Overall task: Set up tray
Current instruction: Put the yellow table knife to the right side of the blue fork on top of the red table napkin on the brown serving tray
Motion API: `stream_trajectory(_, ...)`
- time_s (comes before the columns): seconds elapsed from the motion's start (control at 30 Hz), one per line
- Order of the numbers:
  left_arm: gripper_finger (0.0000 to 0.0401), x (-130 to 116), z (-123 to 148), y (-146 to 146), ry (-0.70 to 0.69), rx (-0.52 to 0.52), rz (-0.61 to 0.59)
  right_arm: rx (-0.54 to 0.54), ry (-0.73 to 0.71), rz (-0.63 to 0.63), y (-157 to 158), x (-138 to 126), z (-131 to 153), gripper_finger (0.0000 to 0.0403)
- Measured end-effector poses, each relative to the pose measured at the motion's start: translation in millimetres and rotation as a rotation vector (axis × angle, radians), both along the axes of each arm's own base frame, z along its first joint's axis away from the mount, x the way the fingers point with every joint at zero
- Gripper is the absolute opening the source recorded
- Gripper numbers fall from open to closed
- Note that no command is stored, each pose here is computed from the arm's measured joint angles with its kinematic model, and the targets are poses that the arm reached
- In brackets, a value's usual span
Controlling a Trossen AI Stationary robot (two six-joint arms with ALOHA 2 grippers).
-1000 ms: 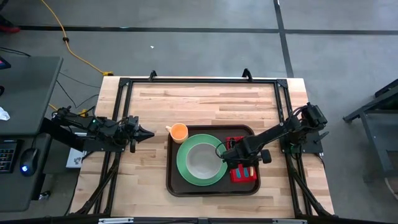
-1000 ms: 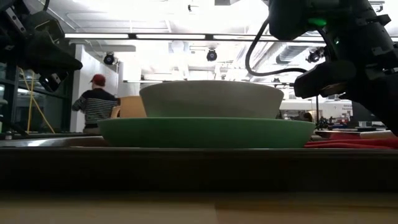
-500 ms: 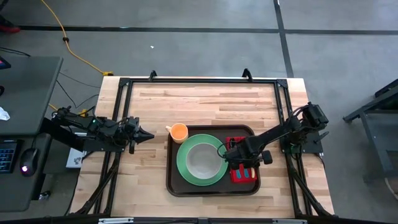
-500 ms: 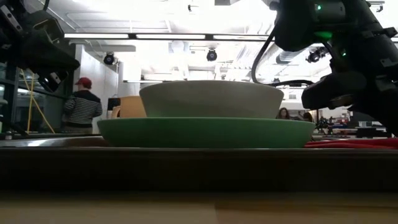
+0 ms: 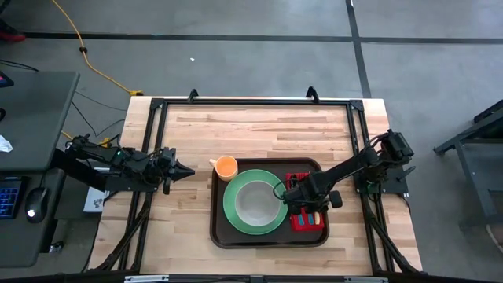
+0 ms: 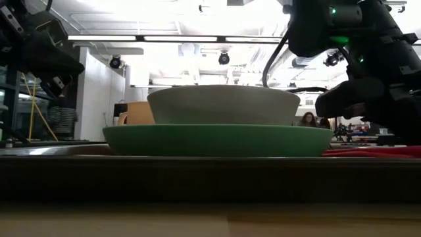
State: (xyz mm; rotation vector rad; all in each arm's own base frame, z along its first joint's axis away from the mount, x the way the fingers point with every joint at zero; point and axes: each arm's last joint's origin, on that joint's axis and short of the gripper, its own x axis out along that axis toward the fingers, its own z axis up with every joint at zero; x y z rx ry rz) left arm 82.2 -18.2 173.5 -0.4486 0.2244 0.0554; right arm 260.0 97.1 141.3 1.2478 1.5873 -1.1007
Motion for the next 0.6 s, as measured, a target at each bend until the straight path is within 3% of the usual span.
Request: stream_trajectory(0.6, 0.0044, 0.0, 0.1, 0.0, -0.001, 0.0, 0.002, 0.047, 0.001, 0.006, -1.5, 0.7, 2.0, 0.0091)
